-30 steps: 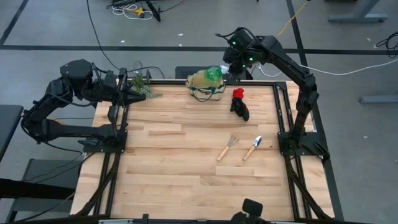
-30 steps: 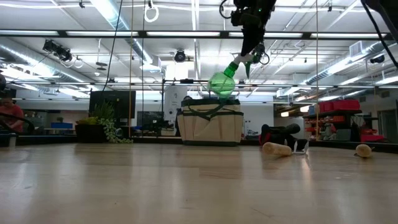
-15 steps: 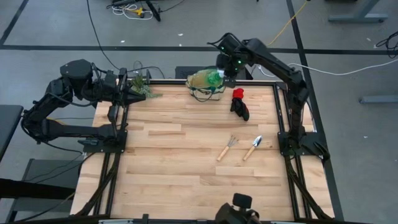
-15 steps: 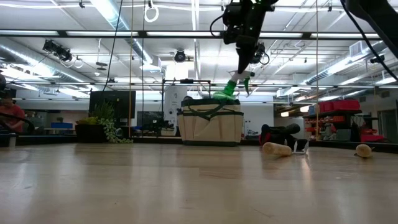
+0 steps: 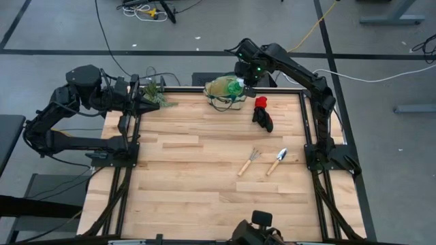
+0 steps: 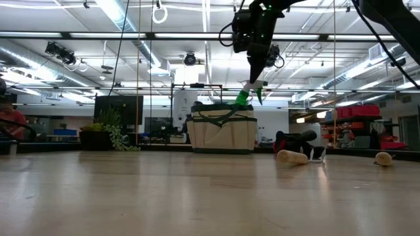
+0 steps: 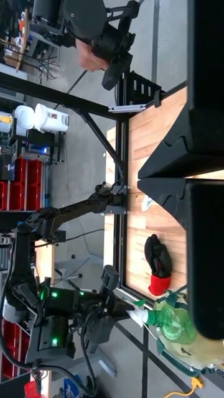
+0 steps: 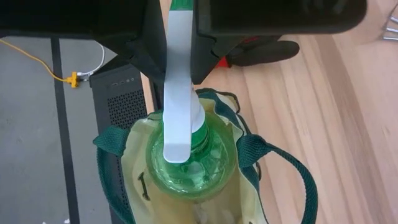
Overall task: Pick & Place Garden tools in Gardening bag
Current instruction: Put the green spray bottle into the white gardening bag
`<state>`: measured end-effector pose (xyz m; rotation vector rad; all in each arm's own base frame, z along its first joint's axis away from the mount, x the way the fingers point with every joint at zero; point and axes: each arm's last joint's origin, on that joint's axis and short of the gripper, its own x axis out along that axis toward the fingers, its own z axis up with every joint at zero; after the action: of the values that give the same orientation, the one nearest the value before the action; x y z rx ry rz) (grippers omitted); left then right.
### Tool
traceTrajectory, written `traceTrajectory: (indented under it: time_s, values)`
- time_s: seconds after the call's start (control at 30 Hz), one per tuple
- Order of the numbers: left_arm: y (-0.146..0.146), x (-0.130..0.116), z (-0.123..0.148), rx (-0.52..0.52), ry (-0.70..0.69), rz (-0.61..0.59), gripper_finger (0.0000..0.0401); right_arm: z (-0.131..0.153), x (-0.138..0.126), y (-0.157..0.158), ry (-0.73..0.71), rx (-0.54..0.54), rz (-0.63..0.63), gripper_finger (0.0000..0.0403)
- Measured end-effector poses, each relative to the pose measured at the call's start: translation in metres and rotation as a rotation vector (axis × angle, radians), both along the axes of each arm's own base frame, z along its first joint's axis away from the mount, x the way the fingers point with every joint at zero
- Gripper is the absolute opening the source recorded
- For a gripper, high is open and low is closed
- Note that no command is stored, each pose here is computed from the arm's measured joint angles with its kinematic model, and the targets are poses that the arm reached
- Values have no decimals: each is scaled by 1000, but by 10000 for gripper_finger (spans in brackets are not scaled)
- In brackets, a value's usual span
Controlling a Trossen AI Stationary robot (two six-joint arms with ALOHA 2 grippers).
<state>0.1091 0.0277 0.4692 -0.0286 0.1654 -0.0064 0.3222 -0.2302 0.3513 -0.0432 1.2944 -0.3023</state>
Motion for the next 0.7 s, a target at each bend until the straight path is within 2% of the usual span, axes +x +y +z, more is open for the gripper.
traceTrajectory:
  time_s: [0.7]
  values:
    - [0,0,0,-2,0,0,2,0,0,0,1,2,1,51]
